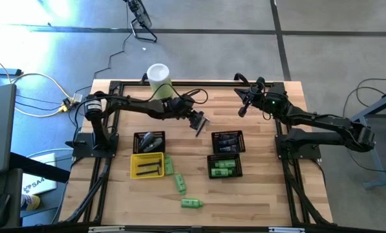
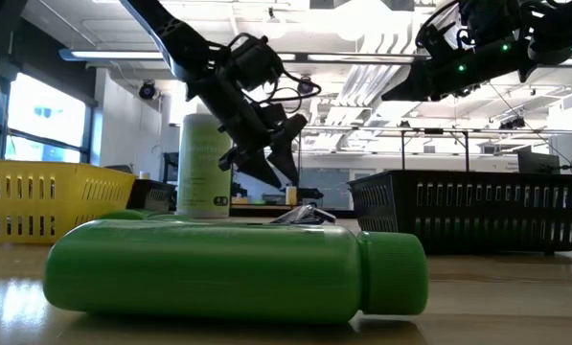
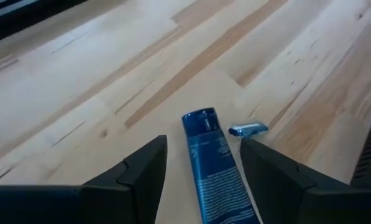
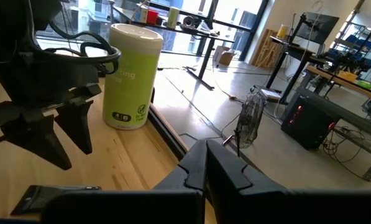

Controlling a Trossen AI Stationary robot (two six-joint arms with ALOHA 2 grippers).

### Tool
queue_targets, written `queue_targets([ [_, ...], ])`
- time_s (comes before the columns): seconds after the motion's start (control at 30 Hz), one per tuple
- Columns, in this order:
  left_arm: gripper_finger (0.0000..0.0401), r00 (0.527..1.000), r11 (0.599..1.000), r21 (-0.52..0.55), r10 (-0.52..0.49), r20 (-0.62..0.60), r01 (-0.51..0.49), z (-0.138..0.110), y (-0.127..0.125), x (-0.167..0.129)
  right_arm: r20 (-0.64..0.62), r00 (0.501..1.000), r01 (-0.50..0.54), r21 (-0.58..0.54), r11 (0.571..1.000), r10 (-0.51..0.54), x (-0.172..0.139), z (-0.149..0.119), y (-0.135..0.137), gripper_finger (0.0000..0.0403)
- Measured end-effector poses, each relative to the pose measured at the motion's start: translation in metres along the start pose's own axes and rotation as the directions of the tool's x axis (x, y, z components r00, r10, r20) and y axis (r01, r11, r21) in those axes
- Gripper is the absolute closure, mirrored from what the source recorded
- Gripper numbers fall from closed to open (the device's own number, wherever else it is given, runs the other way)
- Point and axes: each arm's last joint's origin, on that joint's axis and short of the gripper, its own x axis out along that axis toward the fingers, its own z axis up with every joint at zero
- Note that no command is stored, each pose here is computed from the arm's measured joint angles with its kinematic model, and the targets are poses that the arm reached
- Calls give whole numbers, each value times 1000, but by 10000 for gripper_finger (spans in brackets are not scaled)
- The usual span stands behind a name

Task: Pick & Place Travel size toiletries
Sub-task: Put the blue shave cream tub into the top right black bin

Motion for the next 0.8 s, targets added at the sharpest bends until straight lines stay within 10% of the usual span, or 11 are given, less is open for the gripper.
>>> queue_targets([
  [0.8, 100, 997, 998, -24, -64, -34, 63, -2, -2, 1, 0, 1000, 0, 0, 1000, 0, 0, 0, 0, 400],
])
